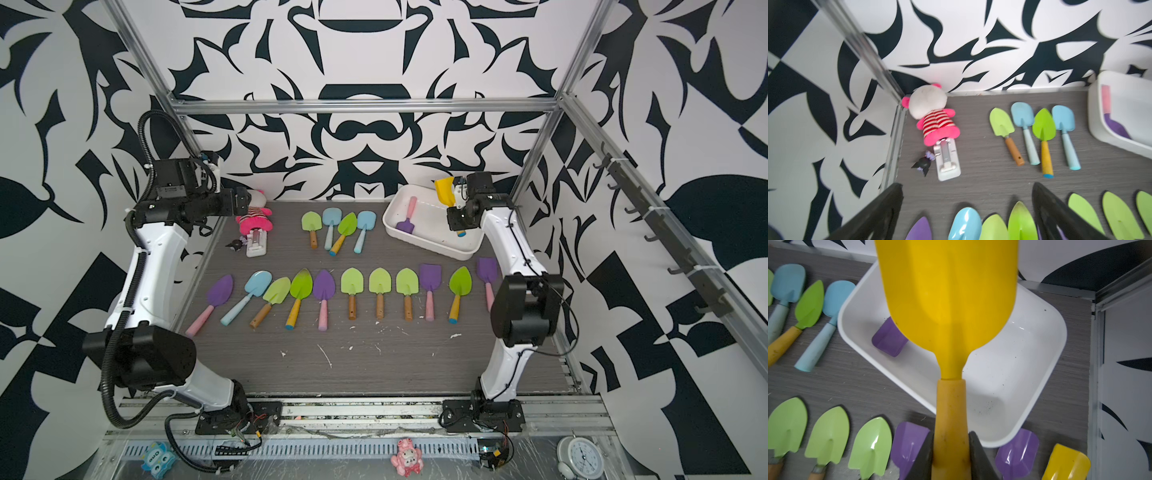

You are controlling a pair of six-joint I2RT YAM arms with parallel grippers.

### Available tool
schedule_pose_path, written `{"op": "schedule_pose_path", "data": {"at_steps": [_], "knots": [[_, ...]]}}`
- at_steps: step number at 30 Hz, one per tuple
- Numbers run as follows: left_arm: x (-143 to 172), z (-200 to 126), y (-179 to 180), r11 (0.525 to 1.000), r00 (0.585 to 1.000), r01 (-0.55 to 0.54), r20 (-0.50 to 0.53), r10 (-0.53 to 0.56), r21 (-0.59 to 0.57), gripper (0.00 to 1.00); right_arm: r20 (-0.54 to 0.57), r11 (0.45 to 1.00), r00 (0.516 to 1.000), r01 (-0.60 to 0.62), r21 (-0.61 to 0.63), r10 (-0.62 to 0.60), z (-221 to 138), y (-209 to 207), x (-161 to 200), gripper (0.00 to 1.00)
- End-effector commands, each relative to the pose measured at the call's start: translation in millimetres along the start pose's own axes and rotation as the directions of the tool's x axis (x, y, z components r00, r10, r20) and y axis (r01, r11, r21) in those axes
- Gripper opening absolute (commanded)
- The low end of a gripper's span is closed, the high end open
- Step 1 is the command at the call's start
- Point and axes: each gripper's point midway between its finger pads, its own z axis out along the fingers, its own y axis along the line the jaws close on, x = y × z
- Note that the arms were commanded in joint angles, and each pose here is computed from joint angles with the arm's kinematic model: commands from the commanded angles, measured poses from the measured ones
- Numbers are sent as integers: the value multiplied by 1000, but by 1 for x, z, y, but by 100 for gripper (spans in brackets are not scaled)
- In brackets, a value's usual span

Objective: Take the shovel out of the storage box
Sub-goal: Pick up the shovel from the storage box, then place the shovel at the center of the board.

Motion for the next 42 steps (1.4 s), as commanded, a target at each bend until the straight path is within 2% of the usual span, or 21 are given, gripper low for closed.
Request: {"op": "schedule_pose_path", "data": {"at_steps": [1, 6, 11, 15, 19, 26, 30, 34, 38, 42], "knots": [[-14, 2, -40, 991, 998, 17, 62, -25, 130, 99, -109, 996, 990, -89, -3, 88, -26, 10, 56, 0], [-5, 16, -103, 961, 999, -24, 54, 9, 276, 99, -244, 981, 950, -182, 69, 193, -53, 12, 139, 0], [5, 26, -151, 928, 998, -52, 54, 34, 368, 99, -342, 951, 888, -270, 151, 306, -70, 14, 203, 0], [10, 35, -177, 906, 998, -56, 40, 43, 420, 99, -344, 933, 870, -298, 202, 353, -74, 9, 208, 0], [9, 38, -192, 888, 998, -52, 45, 35, 457, 99, -480, 909, 773, -322, 265, 415, -74, 12, 237, 0], [9, 44, -212, 867, 998, -56, 50, 36, 496, 100, -531, 859, 675, -391, 331, 512, -87, 21, 286, 0], [12, 48, -222, 851, 999, -47, 43, 29, 523, 100, -527, 845, 661, -397, 359, 534, -83, 19, 299, 0], [13, 51, -232, 833, 999, -40, 40, 21, 551, 100, -579, 844, 615, -367, 390, 535, -74, 20, 313, 0], [16, 55, -238, 826, 999, -32, 34, 15, 563, 100, -619, 849, 581, -355, 392, 529, -66, 22, 320, 10], [16, 58, -239, 821, 1000, -21, 29, 6, 571, 99, -659, 850, 537, -333, 407, 526, -60, 23, 328, 14]]}}
